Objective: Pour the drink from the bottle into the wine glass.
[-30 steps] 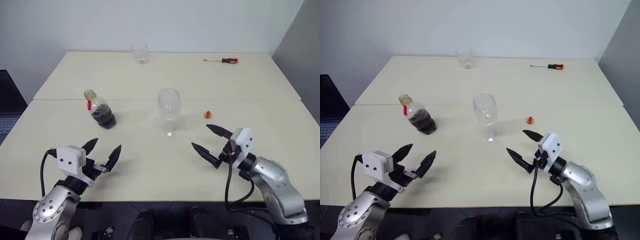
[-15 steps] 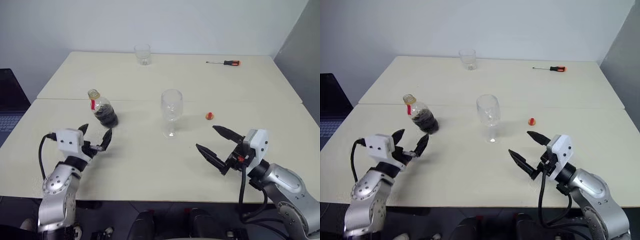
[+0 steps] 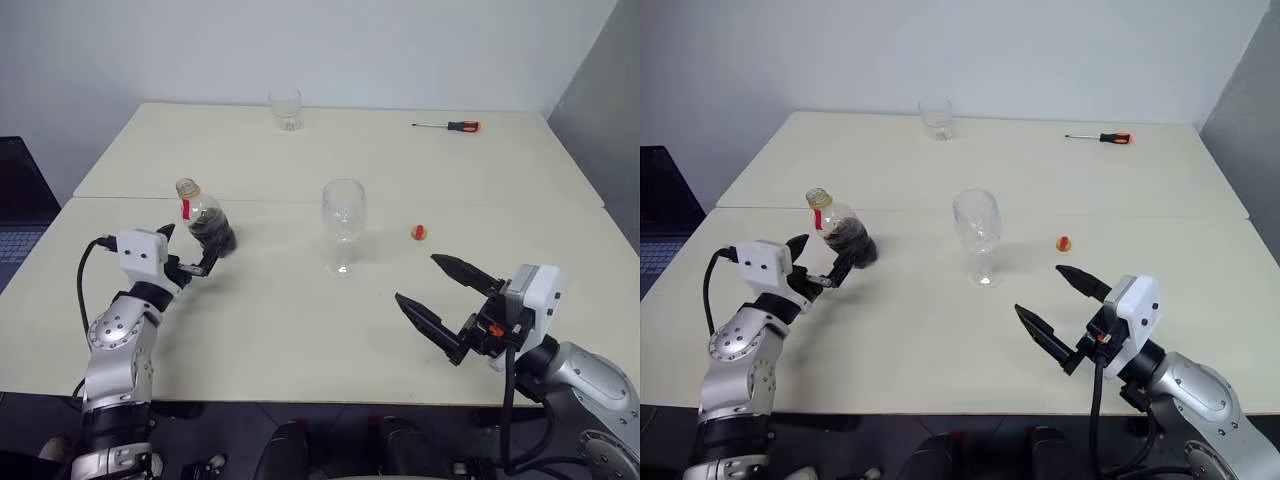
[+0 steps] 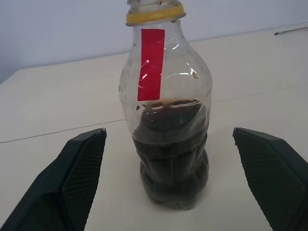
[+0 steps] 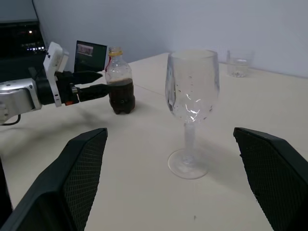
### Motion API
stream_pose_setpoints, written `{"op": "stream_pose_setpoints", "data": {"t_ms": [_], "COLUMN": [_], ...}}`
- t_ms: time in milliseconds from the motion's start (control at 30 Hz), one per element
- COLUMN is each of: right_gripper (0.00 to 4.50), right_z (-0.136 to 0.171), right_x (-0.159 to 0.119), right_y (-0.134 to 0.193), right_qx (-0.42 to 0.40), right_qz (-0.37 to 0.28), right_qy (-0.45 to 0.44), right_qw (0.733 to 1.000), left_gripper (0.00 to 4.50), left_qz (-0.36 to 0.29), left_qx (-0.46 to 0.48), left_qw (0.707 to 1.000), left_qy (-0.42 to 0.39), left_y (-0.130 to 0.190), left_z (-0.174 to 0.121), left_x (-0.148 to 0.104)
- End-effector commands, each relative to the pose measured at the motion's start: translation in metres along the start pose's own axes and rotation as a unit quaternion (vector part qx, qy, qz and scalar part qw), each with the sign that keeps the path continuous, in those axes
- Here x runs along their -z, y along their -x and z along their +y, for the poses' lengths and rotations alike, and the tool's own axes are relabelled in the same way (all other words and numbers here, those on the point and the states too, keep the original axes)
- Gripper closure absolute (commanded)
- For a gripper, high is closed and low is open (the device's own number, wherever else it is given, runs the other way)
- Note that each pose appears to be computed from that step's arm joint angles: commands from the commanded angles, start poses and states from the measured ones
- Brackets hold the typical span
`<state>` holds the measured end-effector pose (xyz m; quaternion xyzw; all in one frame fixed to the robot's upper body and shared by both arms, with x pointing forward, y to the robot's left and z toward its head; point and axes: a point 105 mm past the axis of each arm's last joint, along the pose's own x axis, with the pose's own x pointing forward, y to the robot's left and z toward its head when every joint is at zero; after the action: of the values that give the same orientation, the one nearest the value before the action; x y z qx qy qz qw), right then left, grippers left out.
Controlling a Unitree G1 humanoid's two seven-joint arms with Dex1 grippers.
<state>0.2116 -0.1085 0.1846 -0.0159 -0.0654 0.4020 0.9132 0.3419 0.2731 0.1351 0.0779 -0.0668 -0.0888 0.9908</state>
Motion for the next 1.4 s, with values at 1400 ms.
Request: {"op": "stream_pose_setpoints", "data": {"t_ms": [1400], "right_gripper": [0.02], "right_z": [0.021], "right_x": [-0.022], "right_y": [0.002], "right_qx": [-0.054], "right_qz": [-0.05], "right_qy": [0.037], "right_qw": [0.997], "left_gripper": [0.0], "left_qz": [-0.02], "left_qx": [0.063], "left_qw": [0.998], "left_qy": [-0.017], "left_y": [-0.056], "left_z": [-0.001], "left_x": [-0.004]}}
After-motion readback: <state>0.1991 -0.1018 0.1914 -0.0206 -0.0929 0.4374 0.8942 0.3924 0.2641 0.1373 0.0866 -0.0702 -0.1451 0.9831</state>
